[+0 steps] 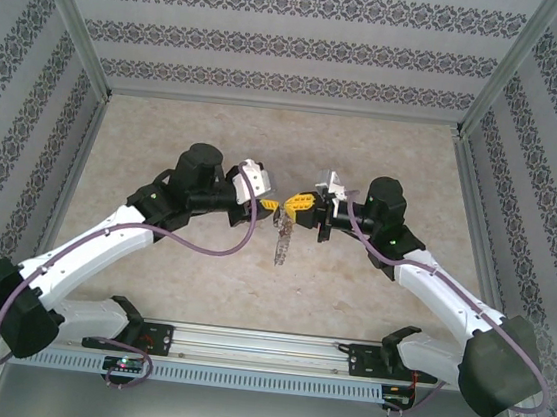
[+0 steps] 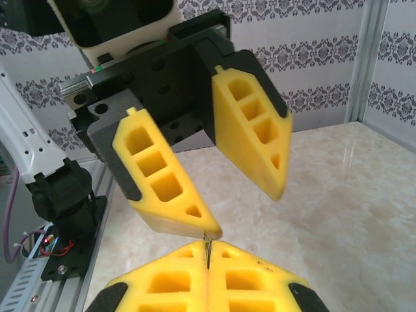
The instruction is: Put the keys on the keyring
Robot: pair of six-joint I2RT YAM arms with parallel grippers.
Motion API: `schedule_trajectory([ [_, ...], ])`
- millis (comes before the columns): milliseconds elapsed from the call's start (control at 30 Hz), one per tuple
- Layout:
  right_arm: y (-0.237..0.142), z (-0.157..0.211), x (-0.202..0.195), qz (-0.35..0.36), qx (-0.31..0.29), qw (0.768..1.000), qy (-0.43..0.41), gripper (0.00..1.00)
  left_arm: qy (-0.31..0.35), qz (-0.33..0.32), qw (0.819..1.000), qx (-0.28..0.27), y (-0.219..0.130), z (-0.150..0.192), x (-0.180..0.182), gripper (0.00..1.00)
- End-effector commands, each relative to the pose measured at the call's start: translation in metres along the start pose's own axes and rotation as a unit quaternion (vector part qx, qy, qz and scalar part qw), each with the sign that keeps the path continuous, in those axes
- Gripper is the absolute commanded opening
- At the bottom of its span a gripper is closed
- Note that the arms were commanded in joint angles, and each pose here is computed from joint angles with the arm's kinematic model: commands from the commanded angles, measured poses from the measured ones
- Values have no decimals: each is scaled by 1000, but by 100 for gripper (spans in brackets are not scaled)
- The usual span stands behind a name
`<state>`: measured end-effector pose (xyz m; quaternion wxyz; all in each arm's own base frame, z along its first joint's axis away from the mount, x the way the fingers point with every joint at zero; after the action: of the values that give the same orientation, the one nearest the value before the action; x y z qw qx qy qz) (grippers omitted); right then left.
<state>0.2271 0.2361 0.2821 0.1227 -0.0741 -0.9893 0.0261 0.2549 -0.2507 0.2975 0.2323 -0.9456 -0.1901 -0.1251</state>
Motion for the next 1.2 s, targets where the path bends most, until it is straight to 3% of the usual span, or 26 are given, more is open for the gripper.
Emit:
schedule_trajectory([
  [0,1,-24,8,-5,-24,999,-46,0,22,35,999,-24,-1,-17,-5,33],
  [667,0,-29,3,14,-32,998,-43,0,29,88,996,-18,-10,-5,-30,39],
  [867,1,-32,6,8,-33,998,-46,0,20,84,996,-10,-8,2,-31,44],
  [1167,2,-31,9,-1,-27,998,-49,0,22,63,998,-3,-7,-2,-22,41],
])
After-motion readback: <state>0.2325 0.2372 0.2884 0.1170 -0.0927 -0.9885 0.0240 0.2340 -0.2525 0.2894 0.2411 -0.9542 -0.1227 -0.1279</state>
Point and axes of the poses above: each hand's point on the last joint's axis, 136 mm out from that joint toward the fingers, its own y axis out along the fingers, its own x axis along the line the jaws close on, z = x × y, the point moved 4 cm from there along -y, back along the fingers, and after that the axes turned 8 degrees about y, right-handed, at the moved point
